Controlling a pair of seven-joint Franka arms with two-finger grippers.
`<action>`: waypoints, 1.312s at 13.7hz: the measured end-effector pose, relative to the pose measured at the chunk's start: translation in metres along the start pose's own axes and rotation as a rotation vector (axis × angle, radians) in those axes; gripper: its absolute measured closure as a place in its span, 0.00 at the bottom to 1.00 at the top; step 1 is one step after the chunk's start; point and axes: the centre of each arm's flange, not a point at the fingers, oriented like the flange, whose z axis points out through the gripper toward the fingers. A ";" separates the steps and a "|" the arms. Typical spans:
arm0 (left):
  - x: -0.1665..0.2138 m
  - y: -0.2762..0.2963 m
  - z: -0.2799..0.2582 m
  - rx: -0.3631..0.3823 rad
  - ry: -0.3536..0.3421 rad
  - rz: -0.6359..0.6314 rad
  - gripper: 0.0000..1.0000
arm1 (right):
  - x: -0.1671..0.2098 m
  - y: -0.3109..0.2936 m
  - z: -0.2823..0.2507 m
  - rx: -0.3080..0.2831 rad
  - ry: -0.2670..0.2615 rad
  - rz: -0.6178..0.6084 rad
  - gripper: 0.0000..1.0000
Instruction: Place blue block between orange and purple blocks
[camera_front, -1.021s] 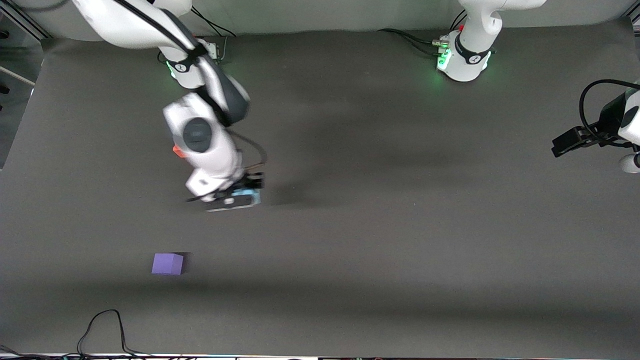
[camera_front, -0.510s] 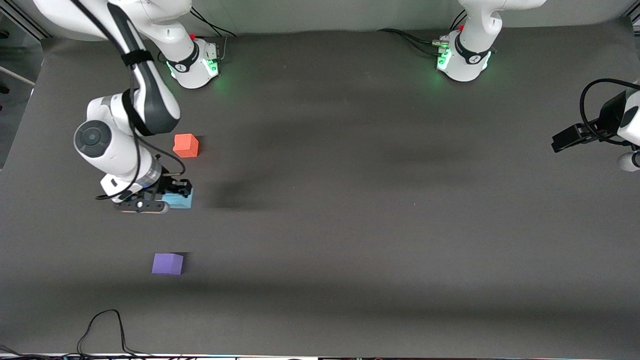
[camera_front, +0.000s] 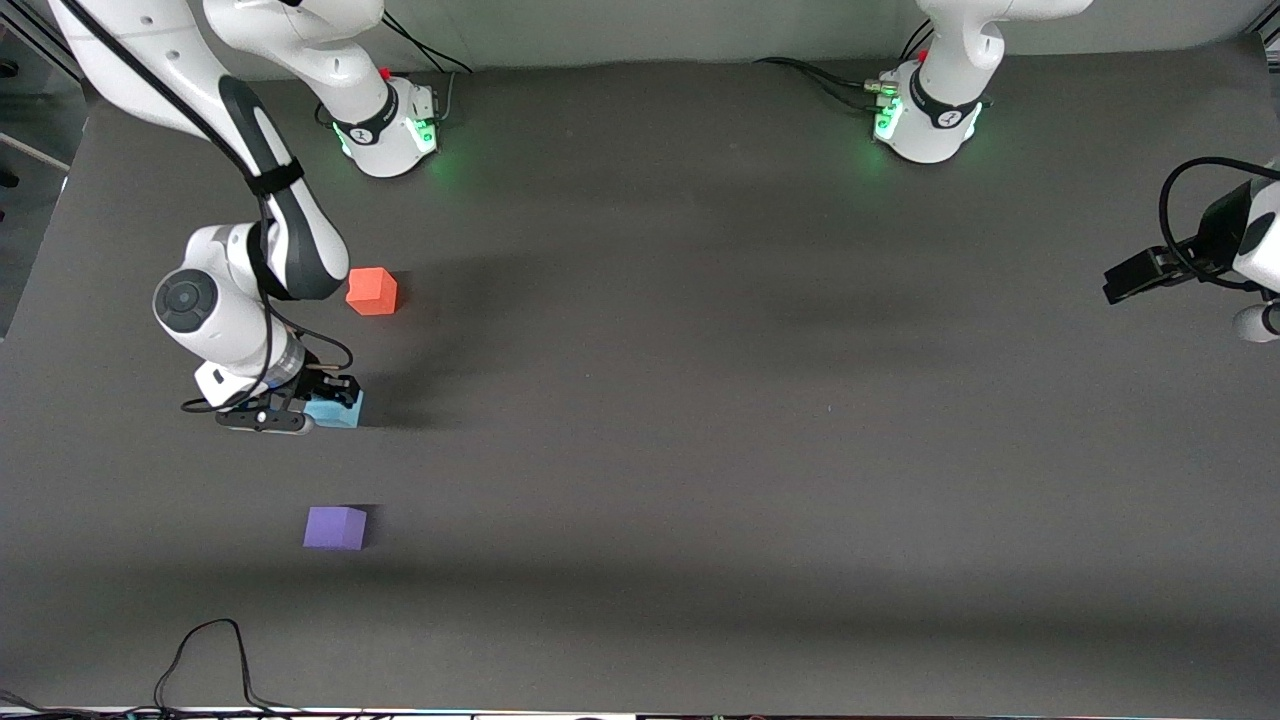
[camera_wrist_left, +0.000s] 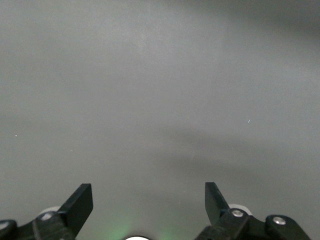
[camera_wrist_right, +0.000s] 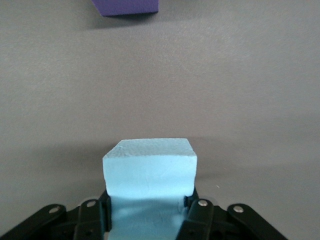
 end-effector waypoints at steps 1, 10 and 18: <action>0.000 0.000 0.000 -0.001 0.004 -0.006 0.00 | 0.000 0.000 0.009 0.008 0.002 0.005 0.47; -0.009 0.001 -0.014 -0.011 0.025 -0.005 0.00 | -0.003 -0.006 0.024 0.010 -0.012 -0.007 0.47; -0.030 0.019 -0.015 -0.021 0.063 0.039 0.00 | -0.001 -0.010 0.024 0.021 -0.011 0.002 0.01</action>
